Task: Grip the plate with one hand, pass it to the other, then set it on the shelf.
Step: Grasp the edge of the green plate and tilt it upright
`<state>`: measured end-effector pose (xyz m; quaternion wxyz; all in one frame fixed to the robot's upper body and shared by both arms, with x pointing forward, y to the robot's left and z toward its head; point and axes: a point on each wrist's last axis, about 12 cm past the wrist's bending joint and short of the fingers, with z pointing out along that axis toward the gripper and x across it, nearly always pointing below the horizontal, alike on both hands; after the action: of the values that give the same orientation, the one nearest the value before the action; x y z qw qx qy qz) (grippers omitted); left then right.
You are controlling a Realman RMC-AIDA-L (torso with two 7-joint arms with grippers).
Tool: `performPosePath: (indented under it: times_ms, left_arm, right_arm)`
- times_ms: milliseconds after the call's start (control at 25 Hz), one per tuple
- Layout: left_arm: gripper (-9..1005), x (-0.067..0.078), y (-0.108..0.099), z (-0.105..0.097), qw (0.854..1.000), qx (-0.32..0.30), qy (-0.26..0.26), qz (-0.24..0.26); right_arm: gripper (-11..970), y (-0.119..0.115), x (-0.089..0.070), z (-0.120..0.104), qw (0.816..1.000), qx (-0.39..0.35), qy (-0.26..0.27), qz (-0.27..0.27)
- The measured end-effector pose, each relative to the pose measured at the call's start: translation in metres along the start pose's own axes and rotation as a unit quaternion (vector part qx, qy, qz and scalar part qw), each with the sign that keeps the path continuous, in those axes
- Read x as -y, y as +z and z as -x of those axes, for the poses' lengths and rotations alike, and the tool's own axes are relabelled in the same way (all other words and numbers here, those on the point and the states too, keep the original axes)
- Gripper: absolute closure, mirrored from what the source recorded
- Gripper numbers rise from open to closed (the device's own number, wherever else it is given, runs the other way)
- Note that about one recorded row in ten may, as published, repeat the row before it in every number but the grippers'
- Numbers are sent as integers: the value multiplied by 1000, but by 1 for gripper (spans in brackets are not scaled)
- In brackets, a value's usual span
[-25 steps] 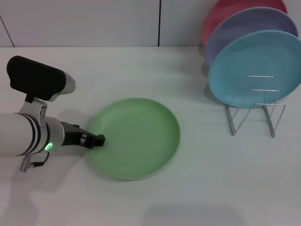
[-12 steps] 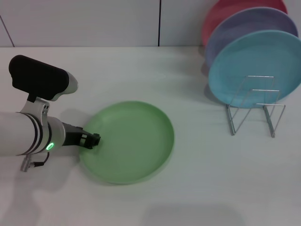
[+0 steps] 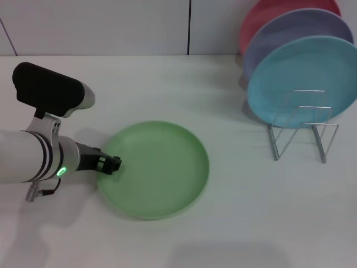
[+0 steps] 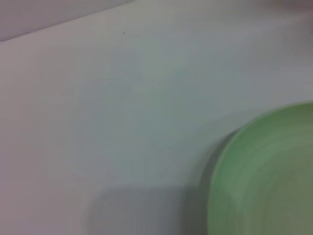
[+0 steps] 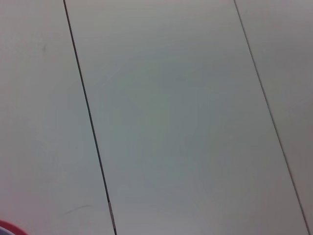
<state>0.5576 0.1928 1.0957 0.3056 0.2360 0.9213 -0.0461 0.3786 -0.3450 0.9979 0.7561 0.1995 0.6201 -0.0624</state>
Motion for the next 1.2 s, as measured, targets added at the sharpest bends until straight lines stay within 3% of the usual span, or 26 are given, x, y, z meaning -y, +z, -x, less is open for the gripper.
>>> performPosePath:
  times_ms: [600,1040,1200]
  left_arm:
    - [631,0,-2,3,1000,3,3,2]
    - [949,5,-2,10,1000,0,19,-3]
    - [949,7,-5,13,1000,6,20,-4]
  right_arm:
    - [194,0,0,0,1000,0,1,0]
    - [199,-1,0,0,1000,-1,0,-1]
    - [200,-2,1,0,1000,0,0,-3]
